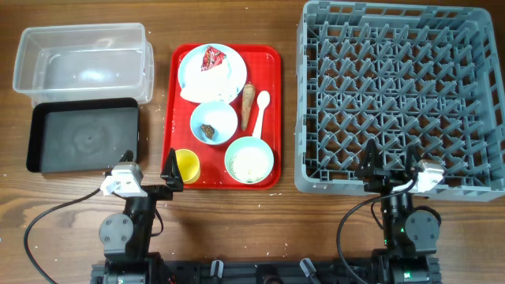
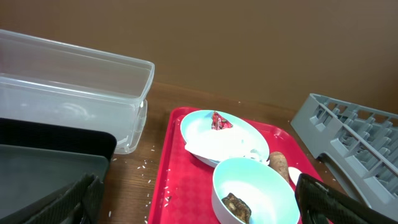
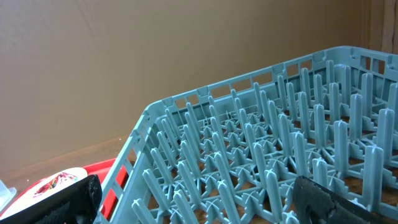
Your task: Sort waste into correct bins and load items into the dishwasher rack
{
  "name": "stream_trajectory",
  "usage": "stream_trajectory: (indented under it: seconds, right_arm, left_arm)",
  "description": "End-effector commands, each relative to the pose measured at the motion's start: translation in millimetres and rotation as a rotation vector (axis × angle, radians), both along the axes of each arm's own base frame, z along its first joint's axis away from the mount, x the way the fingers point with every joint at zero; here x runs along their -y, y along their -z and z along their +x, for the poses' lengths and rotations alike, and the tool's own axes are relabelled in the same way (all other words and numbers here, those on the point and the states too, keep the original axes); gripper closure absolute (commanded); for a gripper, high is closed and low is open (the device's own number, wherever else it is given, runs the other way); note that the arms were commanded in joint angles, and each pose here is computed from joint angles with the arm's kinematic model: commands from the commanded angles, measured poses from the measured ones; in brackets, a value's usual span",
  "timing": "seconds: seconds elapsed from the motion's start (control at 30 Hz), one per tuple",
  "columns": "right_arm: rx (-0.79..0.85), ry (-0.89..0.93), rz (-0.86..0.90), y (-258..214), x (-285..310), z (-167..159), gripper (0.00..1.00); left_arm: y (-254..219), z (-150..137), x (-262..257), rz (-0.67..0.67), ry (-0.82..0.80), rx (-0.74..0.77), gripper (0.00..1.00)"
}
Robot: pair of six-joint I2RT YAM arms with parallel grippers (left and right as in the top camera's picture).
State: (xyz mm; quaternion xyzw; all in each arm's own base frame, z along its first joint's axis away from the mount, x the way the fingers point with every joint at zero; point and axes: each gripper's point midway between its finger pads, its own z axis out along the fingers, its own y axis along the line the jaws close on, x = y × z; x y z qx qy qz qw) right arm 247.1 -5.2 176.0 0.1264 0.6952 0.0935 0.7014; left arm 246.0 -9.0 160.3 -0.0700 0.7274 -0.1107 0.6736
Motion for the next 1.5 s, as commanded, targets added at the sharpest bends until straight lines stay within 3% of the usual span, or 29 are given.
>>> stream_trajectory:
  seconds: [0.0, 1.47]
  right_arm:
    - [0.004, -0.013, 0.005, -0.4, -2.0, 0.2, 0.00]
    - [0.005, -0.023, 0.030, -0.4, -3.6, 0.2, 0.00]
  left_arm:
    - [2.6, 0.1, -1.0, 0.016, -0.003, -0.001, 0.00]
    - [2.6, 0.1, -1.0, 0.016, -0.003, -0.001, 0.00]
